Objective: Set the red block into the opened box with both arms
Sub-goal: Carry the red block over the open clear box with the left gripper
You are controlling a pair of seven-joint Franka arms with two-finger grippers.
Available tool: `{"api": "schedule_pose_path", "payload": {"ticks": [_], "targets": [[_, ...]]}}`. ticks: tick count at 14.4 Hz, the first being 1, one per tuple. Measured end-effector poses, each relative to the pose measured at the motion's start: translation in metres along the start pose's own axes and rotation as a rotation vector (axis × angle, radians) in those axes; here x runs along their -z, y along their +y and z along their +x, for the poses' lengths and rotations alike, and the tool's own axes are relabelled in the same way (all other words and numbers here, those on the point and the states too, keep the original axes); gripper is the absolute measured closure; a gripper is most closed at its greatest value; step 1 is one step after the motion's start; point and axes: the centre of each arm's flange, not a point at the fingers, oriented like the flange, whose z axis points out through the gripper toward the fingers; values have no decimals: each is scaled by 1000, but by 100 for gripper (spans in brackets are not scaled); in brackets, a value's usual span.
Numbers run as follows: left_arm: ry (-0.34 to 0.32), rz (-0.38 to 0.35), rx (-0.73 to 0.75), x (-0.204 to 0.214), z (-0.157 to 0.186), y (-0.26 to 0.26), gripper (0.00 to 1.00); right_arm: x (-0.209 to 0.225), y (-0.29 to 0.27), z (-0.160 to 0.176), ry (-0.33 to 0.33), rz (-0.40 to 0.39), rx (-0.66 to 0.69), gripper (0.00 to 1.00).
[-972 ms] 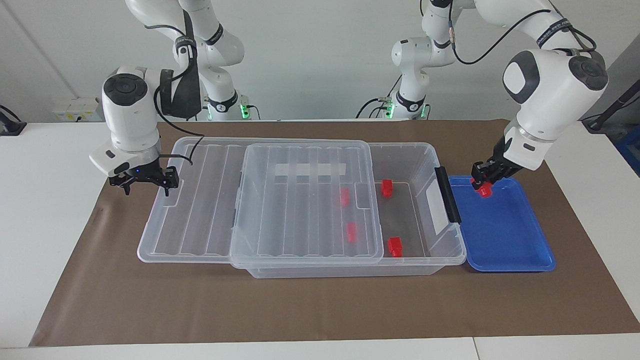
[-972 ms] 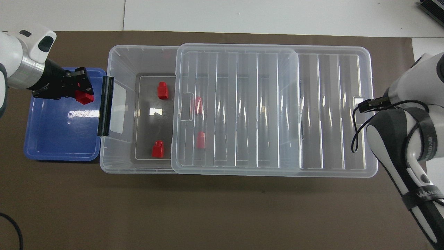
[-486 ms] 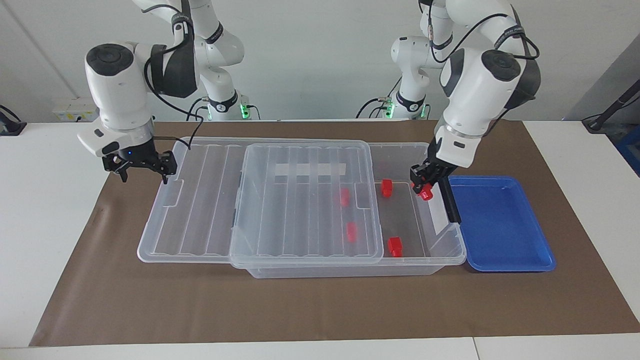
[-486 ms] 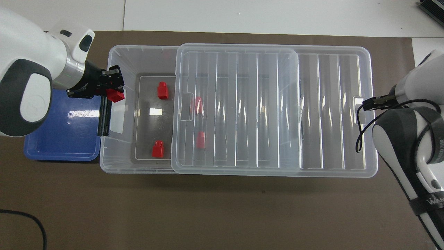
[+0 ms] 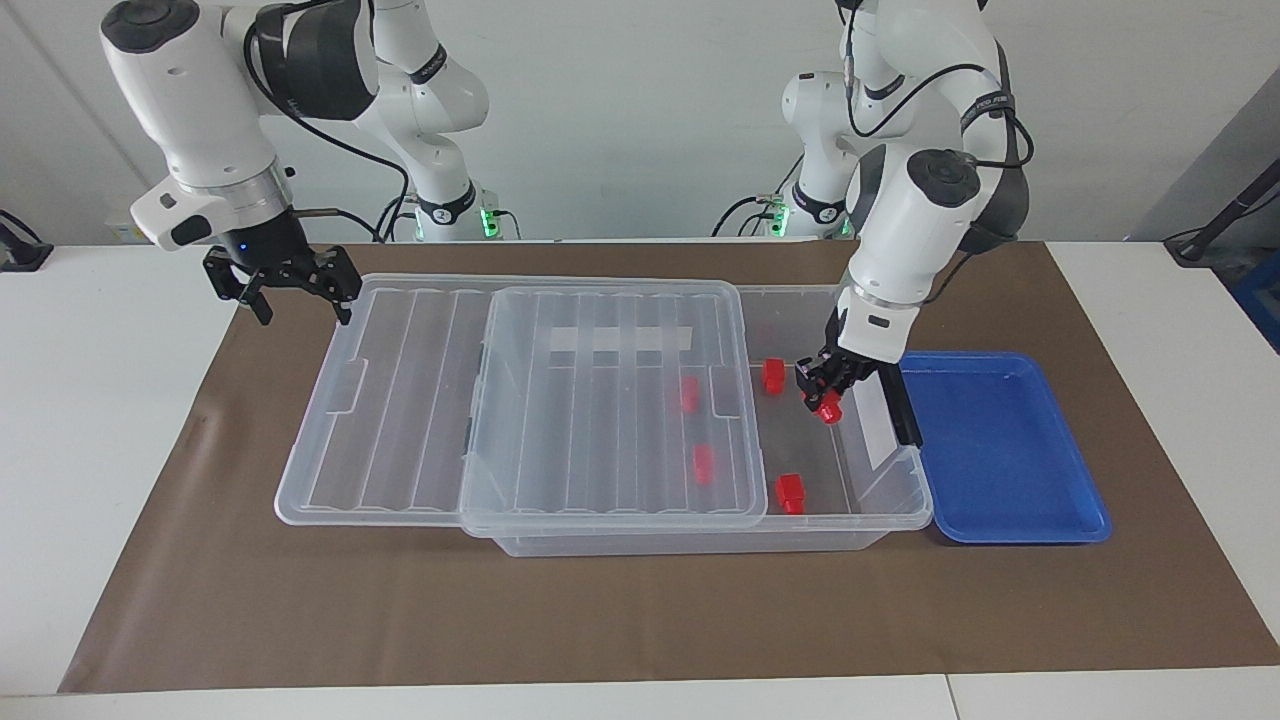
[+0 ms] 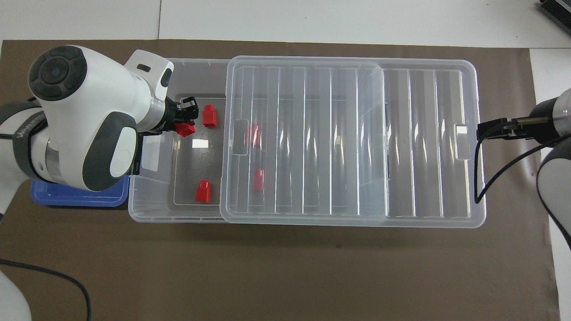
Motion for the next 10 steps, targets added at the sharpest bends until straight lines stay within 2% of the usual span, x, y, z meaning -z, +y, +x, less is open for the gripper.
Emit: {"api": "schedule_pose_path", "payload": {"ticks": [5, 10], "targets": [[22, 19, -49, -50, -22, -2, 66, 16, -3, -14, -71, -1, -60, 0], [16, 45, -88, -88, -30, 2, 66, 16, -1, -15, -77, -1, -71, 0]]}}
